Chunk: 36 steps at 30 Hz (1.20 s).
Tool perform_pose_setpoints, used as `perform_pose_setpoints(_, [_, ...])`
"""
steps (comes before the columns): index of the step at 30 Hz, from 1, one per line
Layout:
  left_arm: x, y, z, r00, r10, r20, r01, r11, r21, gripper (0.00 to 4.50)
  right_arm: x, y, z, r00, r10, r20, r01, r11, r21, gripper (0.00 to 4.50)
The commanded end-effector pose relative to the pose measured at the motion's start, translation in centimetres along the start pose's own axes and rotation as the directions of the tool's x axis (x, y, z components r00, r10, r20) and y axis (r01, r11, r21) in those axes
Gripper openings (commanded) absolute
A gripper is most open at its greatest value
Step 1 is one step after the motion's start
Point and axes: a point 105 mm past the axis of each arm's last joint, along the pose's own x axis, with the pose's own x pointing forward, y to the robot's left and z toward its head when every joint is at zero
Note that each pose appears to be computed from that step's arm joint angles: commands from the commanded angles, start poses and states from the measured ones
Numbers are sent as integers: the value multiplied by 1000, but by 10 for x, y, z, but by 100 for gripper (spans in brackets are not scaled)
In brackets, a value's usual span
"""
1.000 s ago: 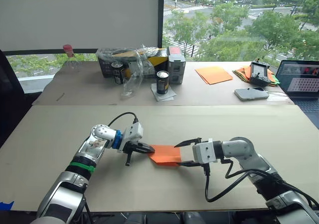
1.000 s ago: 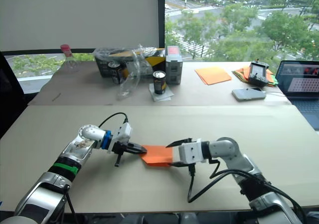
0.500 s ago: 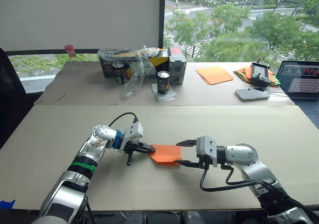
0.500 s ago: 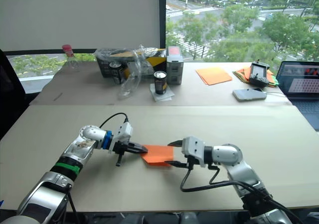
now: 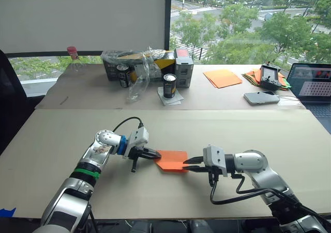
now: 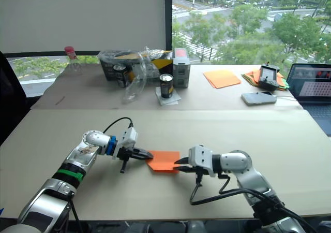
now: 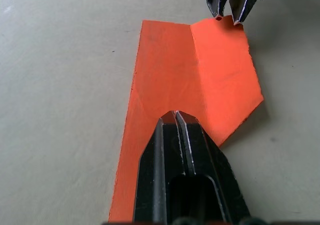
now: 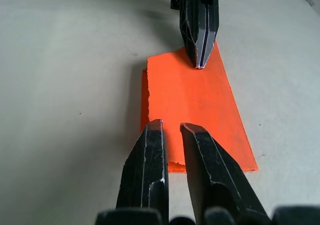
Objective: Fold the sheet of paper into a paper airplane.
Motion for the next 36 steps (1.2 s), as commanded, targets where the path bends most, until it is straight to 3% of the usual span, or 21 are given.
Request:
perform_pose_setpoints(1, [-4, -3, -13, 999, 0, -48, -1, 1000, -27, 0, -1, -2, 13, 999, 8, 39, -6, 998, -55, 73])
perform_pose_setpoints(5, [-4, -3, -14, 999, 0, -51, -2, 1000, -29, 0, -3, -2, 15, 999, 10, 48, -8, 999, -45, 73])
perform_pose_setpoints(11, [-3, -3, -14, 999, -2, -51, 1, 1000, -28, 0, -3, 0, 13, 1000, 22, 11, -21, 995, -93, 260])
perform_pose_setpoints(22, [-4, -4, -14, 998, -6, -55, 4, 1000, -27, 0, 0, -14, 12, 999, -25, 28, 27, 997, -78, 260])
perform_pose_setpoints(26, [-4, -3, -14, 998, -4, -55, 3, 1000, -28, 0, 1, -20, 15, 998, -33, 57, 34, 999, -30, 147])
perform_pose_setpoints(30, [-5, -2, -12, 999, 0, -41, -2, 999, -42, 0, 2, -25, 20, 995, -18, 95, 8, 994, 108, 6])
perform_pose_setpoints(36, [-2, -2, -7, 1000, -5, -21, 3, 999, -53, 0, 6, -43, 13, 999, -5, 50, -8, 966, 259, 2])
